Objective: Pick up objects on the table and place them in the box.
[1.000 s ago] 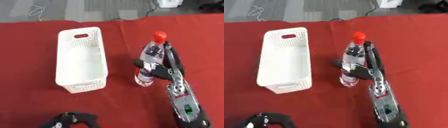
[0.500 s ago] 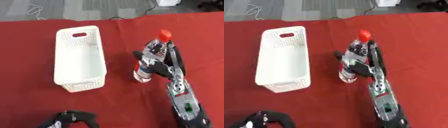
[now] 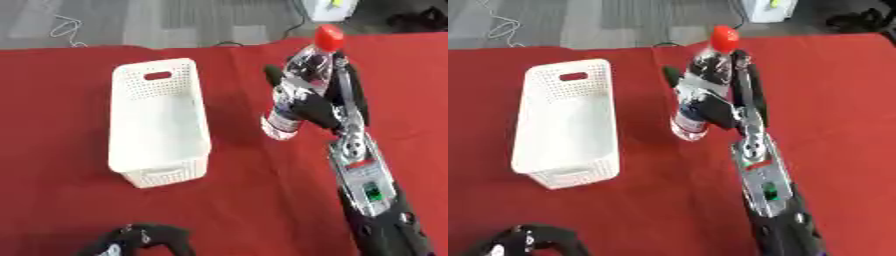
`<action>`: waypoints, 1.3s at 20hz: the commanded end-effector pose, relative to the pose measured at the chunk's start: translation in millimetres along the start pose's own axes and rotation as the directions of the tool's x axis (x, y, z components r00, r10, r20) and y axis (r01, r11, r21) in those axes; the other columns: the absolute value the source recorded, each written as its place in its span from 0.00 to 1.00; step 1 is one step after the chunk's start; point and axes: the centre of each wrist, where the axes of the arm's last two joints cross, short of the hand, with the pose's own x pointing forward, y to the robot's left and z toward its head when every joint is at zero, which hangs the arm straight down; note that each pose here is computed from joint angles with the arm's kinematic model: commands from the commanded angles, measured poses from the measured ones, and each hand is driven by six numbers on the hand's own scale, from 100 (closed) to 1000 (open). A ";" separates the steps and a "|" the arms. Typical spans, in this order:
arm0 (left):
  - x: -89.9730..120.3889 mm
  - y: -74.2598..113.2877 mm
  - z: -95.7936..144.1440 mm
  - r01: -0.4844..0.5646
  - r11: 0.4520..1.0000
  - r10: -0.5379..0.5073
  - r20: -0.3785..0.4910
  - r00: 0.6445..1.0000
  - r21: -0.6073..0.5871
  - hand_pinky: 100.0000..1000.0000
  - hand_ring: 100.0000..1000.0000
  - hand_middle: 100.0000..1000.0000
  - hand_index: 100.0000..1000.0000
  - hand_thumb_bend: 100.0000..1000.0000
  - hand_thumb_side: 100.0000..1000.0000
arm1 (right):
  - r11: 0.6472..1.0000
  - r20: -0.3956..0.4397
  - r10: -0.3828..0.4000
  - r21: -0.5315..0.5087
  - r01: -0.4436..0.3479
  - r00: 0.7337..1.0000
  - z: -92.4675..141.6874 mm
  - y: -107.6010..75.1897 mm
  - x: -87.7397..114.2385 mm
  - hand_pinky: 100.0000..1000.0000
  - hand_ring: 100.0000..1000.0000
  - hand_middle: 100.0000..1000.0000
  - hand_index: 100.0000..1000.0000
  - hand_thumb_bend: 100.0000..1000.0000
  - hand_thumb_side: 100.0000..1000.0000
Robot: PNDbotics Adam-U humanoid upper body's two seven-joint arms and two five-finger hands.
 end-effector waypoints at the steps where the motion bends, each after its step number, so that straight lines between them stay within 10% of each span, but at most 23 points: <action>1: 3.3 2.3 0.7 0.062 0.994 -0.056 0.065 0.996 -0.085 0.68 0.69 0.57 0.92 0.09 0.84 | 0.999 0.058 0.030 -0.019 -0.029 0.998 -14.7 -4.4 13.2 0.00 0.00 0.00 0.00 0.09 0.00; 13: -0.5 0.4 8.8 0.007 0.996 -0.005 0.024 1.000 -0.088 0.68 0.69 0.57 0.92 0.11 0.83 | 0.995 0.177 0.090 0.017 -0.094 0.980 -90.8 -14.9 50.6 0.00 0.00 0.00 0.00 0.06 0.00; 26: -2.2 1.0 16.1 -0.044 0.997 0.043 -0.009 0.999 -0.071 0.68 0.69 0.57 0.92 0.12 0.81 | 0.968 0.103 0.184 0.153 -0.199 0.977 -109.5 18.7 21.3 0.00 0.00 0.00 0.00 0.10 0.00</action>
